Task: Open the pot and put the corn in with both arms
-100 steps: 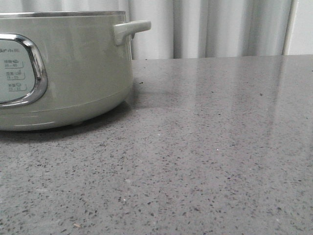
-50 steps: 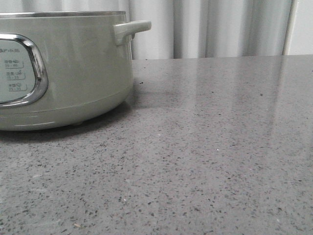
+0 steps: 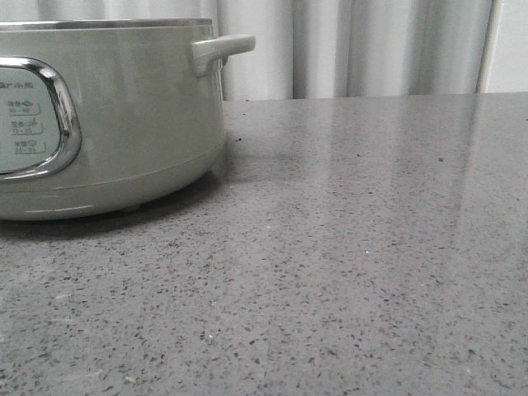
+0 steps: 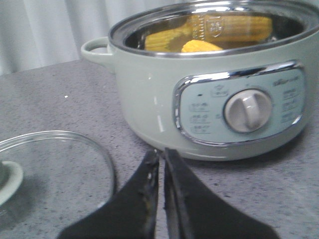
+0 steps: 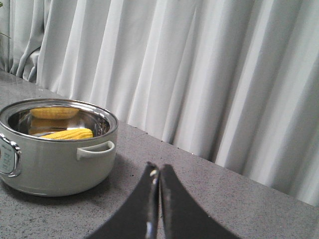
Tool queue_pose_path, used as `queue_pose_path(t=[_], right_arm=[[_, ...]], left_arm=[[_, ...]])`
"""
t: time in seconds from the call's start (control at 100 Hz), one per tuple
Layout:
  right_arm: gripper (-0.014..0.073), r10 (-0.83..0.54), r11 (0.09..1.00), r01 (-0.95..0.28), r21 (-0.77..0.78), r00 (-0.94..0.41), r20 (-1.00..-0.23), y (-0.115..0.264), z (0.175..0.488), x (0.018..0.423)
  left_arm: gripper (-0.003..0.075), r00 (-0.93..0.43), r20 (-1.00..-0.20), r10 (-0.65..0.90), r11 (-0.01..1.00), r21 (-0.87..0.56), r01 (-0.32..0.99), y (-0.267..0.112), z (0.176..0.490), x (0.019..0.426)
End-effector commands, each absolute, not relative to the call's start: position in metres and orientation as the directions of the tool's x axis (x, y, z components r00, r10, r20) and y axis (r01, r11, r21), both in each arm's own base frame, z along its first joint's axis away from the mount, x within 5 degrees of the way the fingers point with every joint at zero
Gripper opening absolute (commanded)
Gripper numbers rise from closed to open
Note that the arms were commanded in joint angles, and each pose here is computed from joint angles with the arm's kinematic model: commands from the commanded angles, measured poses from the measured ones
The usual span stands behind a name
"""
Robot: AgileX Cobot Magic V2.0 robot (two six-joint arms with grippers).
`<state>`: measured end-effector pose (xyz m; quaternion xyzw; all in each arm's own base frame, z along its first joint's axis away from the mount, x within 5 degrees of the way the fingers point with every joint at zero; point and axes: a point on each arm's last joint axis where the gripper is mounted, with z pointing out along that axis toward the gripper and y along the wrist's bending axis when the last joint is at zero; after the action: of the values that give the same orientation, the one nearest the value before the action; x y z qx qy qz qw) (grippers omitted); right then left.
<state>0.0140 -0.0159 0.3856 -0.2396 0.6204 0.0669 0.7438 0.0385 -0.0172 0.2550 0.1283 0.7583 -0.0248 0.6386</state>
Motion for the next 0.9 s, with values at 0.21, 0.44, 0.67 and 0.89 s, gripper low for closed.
queue_pose_path(t=[0.21,0.44,0.67,0.89], right_arm=[[-0.0055,-0.187,0.875,-0.380,-0.301,0.309,-0.933,-0.015,0.398,0.013],[-0.0055,-0.187,0.875,-0.380,-0.301,0.309,-0.933,-0.015,0.398,0.013],[-0.0055,-0.187,0.875,-0.380,-0.301,0.309,-0.933,-0.015,0.398,0.013],[-0.0055,-0.187,0.875,-0.380,-0.301,0.309,-0.933,-0.015,0.398,0.013]], left_arm=[[-0.0020,0.044,-0.984,0.175,0.980,0.178,0.085,-0.006,0.228,0.055],[-0.0020,-0.007,-0.980,0.200,0.972,0.198,0.123,-0.008,0.207,0.051],[-0.0020,-0.146,-0.969,0.199,0.968,0.171,0.184,-0.011,0.185,0.051],[-0.0020,-0.139,-0.969,0.203,0.968,0.176,0.181,-0.011,0.186,0.052]])
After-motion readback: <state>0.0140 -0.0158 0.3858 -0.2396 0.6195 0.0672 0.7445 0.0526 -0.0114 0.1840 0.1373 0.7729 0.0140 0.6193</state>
